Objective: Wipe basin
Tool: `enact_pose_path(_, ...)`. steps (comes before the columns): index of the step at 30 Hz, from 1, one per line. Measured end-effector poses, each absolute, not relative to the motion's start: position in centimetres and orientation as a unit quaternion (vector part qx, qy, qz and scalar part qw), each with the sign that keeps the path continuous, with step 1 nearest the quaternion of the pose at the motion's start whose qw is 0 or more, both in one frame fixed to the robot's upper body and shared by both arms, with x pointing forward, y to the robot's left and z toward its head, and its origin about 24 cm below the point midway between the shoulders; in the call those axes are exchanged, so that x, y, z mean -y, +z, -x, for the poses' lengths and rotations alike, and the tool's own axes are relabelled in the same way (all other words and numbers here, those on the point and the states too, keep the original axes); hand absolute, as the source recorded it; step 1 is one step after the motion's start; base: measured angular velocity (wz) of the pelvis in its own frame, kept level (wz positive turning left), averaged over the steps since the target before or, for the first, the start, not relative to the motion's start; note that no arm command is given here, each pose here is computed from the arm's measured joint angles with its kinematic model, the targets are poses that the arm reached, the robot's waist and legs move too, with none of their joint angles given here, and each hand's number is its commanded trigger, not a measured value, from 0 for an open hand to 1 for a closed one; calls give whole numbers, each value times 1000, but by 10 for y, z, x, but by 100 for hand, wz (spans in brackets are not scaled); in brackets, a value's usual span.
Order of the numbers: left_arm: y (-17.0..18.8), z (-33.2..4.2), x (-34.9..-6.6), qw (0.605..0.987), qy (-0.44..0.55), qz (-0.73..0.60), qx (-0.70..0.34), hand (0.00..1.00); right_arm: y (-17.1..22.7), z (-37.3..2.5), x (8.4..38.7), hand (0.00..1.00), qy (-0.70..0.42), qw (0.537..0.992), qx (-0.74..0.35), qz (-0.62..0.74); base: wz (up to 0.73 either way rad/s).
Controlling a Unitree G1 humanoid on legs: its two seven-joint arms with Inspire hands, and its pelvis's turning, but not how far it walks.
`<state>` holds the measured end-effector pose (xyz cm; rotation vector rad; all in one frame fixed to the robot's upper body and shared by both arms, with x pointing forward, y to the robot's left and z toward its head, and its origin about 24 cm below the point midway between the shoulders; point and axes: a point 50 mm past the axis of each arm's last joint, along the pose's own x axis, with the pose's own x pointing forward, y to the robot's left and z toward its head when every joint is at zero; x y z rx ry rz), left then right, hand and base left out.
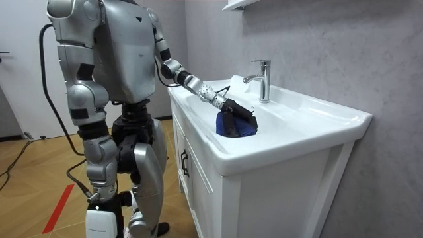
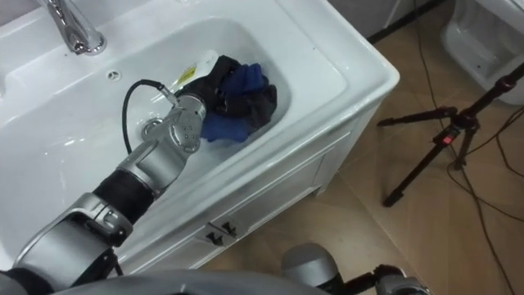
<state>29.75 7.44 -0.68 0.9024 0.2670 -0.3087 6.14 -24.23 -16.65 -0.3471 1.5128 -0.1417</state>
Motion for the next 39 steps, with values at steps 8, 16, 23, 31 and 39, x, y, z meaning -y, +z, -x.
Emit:
enact_pose_path(8, -50, -277, -110, 886, -132, -398, -200, 100, -167, -54, 242, 0, -73, 708, -683, 163, -7)
enact_pose_path(16, -83, -238, -198, 893, 25, -348, -285, 100, -169, -17, 245, 0, -112, 681, -709, 141, 1)
enact_pose_path(23, -81, -192, -277, 784, 126, -543, -273, 100, -165, 2, 259, 0, -136, 654, -731, 142, -14)
enact_pose_path(31, -86, -183, -281, 747, 98, -596, -277, 100, -157, -9, 282, 0, -163, 666, -715, 135, -1)
enact_pose_path(39, -85, -184, -283, 740, 69, -603, -290, 100, -155, -25, 287, 0, -184, 693, -685, 132, 11)
